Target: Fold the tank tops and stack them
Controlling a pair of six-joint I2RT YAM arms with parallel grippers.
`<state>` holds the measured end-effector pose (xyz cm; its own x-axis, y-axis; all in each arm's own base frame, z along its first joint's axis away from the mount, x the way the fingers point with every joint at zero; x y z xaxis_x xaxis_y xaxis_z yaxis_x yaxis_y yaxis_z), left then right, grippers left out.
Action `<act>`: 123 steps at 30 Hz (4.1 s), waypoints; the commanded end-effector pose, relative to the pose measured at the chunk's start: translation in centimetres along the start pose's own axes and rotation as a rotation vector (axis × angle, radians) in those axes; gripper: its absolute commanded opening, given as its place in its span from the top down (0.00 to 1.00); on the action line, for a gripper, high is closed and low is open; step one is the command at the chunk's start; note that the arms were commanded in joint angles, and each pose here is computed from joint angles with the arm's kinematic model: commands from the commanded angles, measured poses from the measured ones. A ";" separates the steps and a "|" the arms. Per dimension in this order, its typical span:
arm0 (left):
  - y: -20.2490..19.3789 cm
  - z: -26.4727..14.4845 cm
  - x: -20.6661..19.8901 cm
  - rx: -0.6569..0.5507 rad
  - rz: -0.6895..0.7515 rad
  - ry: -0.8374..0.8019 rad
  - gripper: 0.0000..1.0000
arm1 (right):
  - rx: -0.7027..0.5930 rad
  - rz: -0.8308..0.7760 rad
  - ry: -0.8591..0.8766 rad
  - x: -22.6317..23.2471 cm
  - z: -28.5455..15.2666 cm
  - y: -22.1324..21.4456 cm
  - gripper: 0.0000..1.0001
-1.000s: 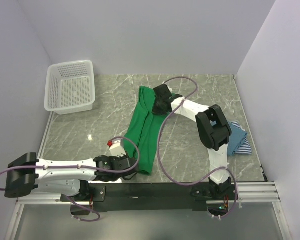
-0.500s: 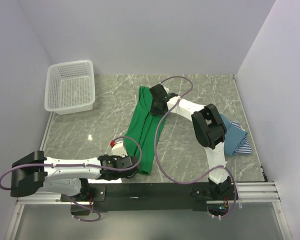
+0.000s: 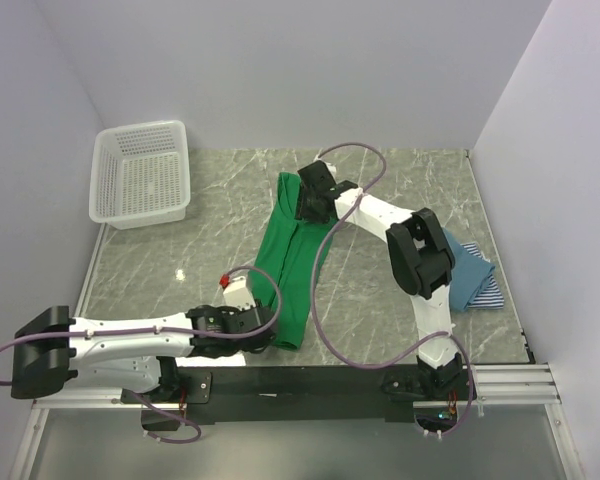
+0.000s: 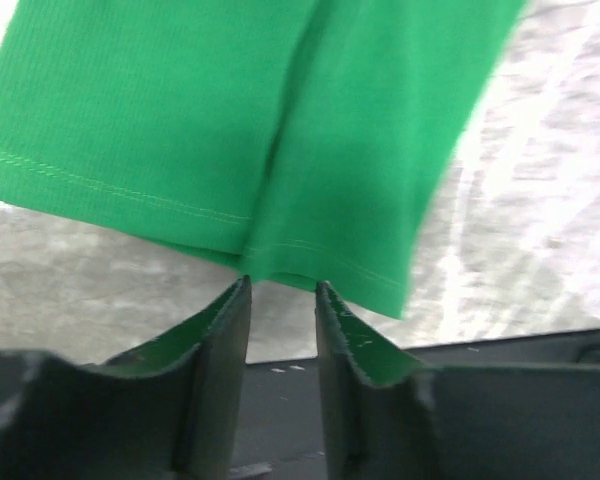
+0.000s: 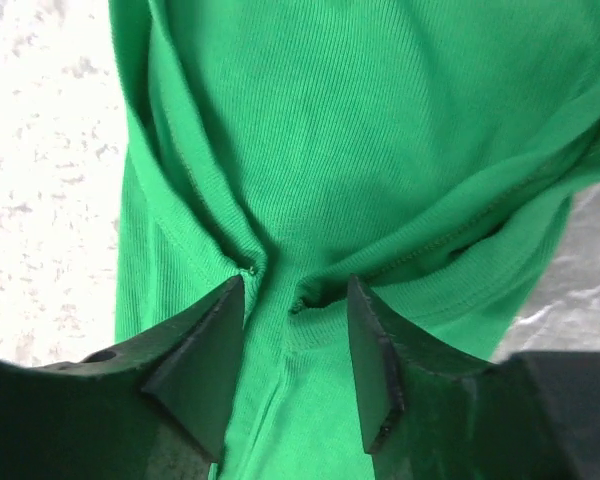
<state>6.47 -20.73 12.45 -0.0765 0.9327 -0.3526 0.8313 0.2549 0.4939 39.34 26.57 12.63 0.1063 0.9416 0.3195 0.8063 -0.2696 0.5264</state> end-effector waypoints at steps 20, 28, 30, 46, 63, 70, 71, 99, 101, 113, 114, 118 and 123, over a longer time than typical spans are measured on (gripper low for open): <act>2.3 0.7 -7.8 -0.033 0.209 -0.158 0.85 | -0.151 0.242 -0.152 -10.6 -1.2 5.7 0.99; 0.4 4.0 -6.2 0.043 0.247 -0.103 0.93 | -0.127 0.243 -0.099 -10.1 1.5 6.8 0.99; -0.3 4.5 -6.0 0.078 0.253 -0.102 0.94 | -0.131 0.249 -0.084 -9.7 1.9 7.5 0.99; -2.1 5.0 -3.8 0.169 0.260 -0.095 0.97 | -0.106 0.299 -0.015 -8.2 3.3 9.5 0.99; -3.1 4.8 -5.0 0.250 0.211 -0.200 0.97 | -0.055 0.278 -0.043 -8.3 5.6 9.6 0.98; -3.3 4.5 -7.9 0.277 0.178 -0.335 0.92 | -0.051 0.282 -0.078 -9.5 7.0 10.9 0.98; -3.3 4.5 -8.2 0.279 0.177 -0.342 0.90 | -0.056 0.287 -0.071 -9.6 7.0 11.2 0.98; 26.4 3.9 0.3 -0.324 -0.254 0.023 0.66 | -0.054 0.222 0.177 -5.0 -8.5 -0.2 0.67; 23.3 4.2 2.0 -0.284 -0.264 0.008 0.62 | -0.002 0.214 0.195 -5.9 -8.6 -4.1 0.66; 8.4 1.4 4.3 -0.037 -0.295 0.043 0.48 | 0.145 0.173 0.245 -8.8 -17.9 -20.4 0.53; 7.6 1.1 4.1 -0.029 -0.298 0.054 0.48 | 0.169 0.140 0.251 -8.7 -18.6 -21.9 0.52; 3.9 0.2 4.5 0.015 -0.290 0.118 0.48 | 0.242 0.174 0.221 -10.3 -19.8 -25.5 0.48; 2.1 -0.1 4.6 0.039 -0.306 0.168 0.47 | 0.286 0.195 0.228 -10.6 -20.3 -27.9 0.47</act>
<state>8.42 -16.51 12.54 -0.3031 0.8714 -0.3858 0.8249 0.4426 0.3516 4.21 19.76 10.60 0.0765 0.8259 0.5586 0.9446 -0.2394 0.2246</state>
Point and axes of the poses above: each gripper's point midway between its finger pads, its own z axis out along the fingers, its own x axis along the line the jaws close on, y = z × x, the point moved 9 cm from there along -z, back along the fingers, and after that the axes turned 6 degrees about z, right-handed, at the moved point
